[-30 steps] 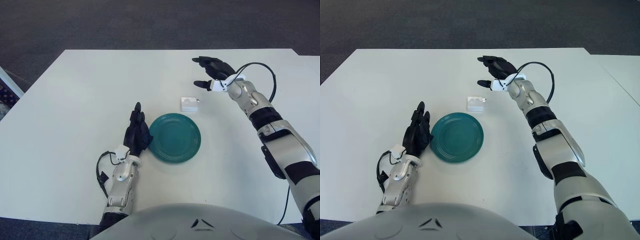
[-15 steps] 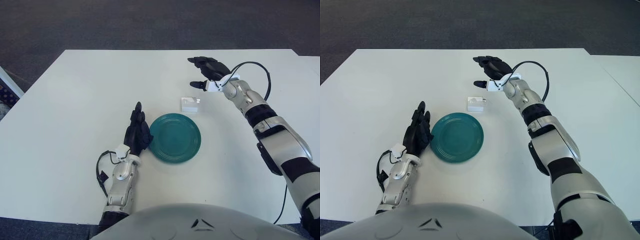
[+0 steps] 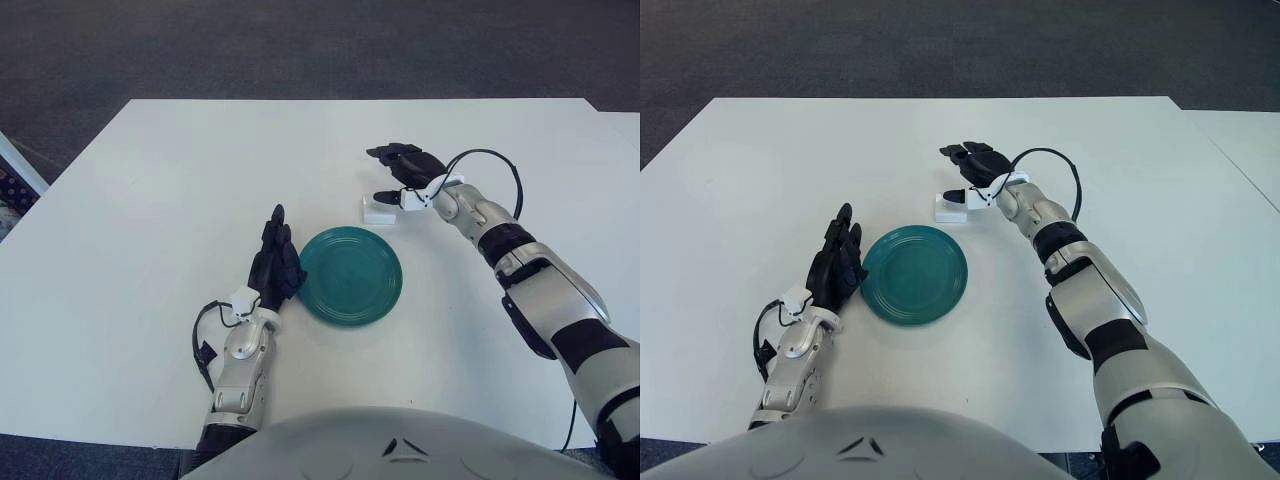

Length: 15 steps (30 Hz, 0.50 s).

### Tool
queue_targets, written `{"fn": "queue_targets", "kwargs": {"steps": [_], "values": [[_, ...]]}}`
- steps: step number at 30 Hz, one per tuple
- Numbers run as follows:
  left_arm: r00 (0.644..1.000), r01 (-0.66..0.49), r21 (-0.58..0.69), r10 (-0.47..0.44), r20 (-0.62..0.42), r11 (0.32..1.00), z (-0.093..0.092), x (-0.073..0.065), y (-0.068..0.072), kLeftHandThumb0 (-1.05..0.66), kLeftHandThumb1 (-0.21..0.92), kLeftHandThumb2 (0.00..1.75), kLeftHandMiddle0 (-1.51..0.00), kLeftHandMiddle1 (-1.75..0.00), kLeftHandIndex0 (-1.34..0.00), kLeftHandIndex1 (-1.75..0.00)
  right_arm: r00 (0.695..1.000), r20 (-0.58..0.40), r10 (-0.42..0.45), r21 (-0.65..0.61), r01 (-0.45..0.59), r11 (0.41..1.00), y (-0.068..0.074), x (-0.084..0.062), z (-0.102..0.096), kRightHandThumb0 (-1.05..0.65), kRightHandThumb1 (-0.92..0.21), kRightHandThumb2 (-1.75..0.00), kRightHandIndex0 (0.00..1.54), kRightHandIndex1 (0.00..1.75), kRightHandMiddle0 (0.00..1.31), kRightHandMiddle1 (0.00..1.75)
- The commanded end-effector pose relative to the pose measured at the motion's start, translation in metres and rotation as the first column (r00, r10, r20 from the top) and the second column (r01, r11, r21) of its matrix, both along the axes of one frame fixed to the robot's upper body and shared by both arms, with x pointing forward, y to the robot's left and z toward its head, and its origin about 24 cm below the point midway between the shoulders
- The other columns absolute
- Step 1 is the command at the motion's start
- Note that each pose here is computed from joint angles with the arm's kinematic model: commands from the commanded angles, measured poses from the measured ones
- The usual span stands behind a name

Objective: Put the charger into the plate.

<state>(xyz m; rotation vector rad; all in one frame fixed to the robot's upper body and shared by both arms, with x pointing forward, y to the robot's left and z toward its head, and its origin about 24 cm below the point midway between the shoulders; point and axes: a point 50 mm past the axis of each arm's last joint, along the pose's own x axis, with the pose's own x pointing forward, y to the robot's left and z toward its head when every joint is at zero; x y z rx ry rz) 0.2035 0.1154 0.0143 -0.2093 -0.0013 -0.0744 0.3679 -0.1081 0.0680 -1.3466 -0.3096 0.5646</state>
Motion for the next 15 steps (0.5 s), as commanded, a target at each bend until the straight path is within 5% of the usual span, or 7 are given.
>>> {"fn": "queue_targets", "kwargs": {"steps": [1, 15], "values": [[0.998, -0.001, -0.005, 0.000, -0.065, 1.000, -0.010, -0.005, 0.000, -1.05, 0.92, 0.90, 0.00, 0.00, 0.00, 0.00, 0.999, -0.012, 0.030, -0.043, -0.031, 0.999, 0.002, -0.003, -0.007, -0.96, -0.92, -0.72, 0.09, 0.00, 0.00, 0.39], [0.994, -0.050, 0.017, 0.052, -0.100, 0.999, -0.009, -0.006, 0.000, -1.05, 0.92, 0.93, -0.01, 0.00, 0.00, 0.00, 0.996, -0.063, 0.061, -0.150, -0.070, 0.986, 0.003, -0.012, -0.026, -0.93, -0.92, -0.74, 0.09, 0.01, 0.00, 0.35]]}}
